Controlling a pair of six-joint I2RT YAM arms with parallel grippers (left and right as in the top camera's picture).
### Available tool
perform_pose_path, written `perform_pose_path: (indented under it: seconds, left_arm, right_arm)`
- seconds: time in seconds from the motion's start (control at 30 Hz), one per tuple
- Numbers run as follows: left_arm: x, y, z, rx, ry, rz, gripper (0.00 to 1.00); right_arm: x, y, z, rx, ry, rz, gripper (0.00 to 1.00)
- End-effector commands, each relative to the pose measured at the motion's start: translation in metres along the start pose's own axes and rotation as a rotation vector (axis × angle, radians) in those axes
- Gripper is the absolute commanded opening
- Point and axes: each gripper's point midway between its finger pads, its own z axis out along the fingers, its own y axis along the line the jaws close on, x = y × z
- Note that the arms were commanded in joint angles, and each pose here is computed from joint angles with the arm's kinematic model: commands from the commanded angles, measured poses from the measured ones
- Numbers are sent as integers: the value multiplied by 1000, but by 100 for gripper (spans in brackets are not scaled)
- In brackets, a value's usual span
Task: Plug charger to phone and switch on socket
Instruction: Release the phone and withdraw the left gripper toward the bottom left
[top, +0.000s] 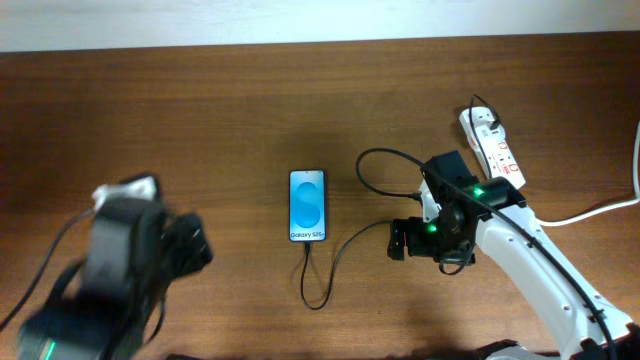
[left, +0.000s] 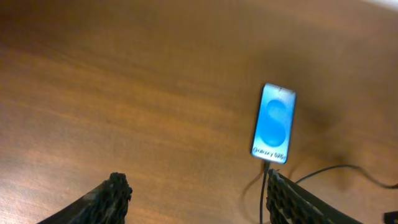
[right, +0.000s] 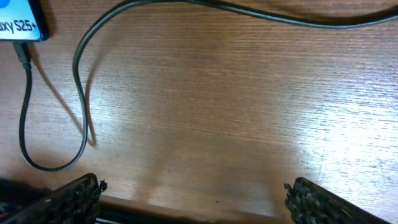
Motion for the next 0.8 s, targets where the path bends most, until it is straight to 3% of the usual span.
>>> perform_pose_path:
  seconds: [0.0, 0.07, 0.27, 0.57, 0.77]
  left_arm:
    - [3, 24, -44, 14, -162, -33, 78]
    - [10, 37, -61, 13, -218, -48, 100]
    - [31, 64, -89, 0, -310, -74, 100]
    - [58, 76, -83, -53, -202, -41, 99]
    - [79, 87, -80, -98, -117, -15, 99]
  right_arm:
    - [1, -3, -2, 15, -6, 0, 98]
    - [2, -3, -2, 15, -5, 0, 98]
    - [-3, -1, -2, 9, -22, -4, 98]
    - [-4, 2, -3, -8, -25, -6, 99]
    - [-24, 20, -33, -50, -97, -19, 100]
